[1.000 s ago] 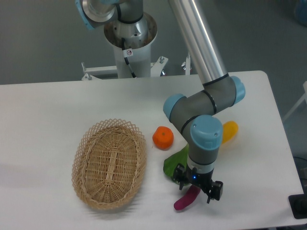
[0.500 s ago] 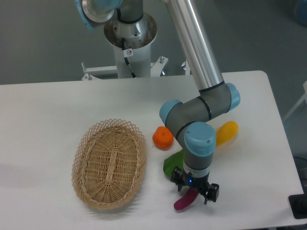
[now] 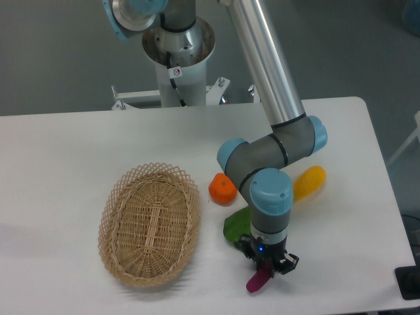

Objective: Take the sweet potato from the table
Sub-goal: 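Close the gripper fingers around the purple sweet potato, then lift the held sweet potato up above the bok choy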

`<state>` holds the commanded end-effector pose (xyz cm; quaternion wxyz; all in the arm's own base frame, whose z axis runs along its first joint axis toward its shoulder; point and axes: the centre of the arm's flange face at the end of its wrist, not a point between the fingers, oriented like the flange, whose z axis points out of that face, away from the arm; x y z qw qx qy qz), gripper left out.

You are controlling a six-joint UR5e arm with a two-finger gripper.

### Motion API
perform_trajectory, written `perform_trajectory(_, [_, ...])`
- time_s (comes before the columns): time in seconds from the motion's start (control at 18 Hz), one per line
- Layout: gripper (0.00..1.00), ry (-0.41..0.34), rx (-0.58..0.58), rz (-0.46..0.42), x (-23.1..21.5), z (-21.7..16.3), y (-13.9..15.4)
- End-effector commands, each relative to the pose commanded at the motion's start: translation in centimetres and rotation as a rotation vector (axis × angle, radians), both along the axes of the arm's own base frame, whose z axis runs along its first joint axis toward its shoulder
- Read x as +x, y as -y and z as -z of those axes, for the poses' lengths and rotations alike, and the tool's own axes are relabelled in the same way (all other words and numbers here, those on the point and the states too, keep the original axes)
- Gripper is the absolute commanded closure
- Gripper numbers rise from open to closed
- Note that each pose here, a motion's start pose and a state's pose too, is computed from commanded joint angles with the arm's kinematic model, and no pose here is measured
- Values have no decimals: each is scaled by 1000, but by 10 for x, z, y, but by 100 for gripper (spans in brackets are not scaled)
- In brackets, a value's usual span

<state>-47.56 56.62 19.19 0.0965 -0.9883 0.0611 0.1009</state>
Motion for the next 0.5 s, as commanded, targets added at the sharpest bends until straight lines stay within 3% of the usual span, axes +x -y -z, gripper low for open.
perform_trajectory(0.39, [75, -78, 45, 29, -3, -70, 1])
perform_trajectory(0.5, [75, -63, 28, 41, 1, -98, 7])
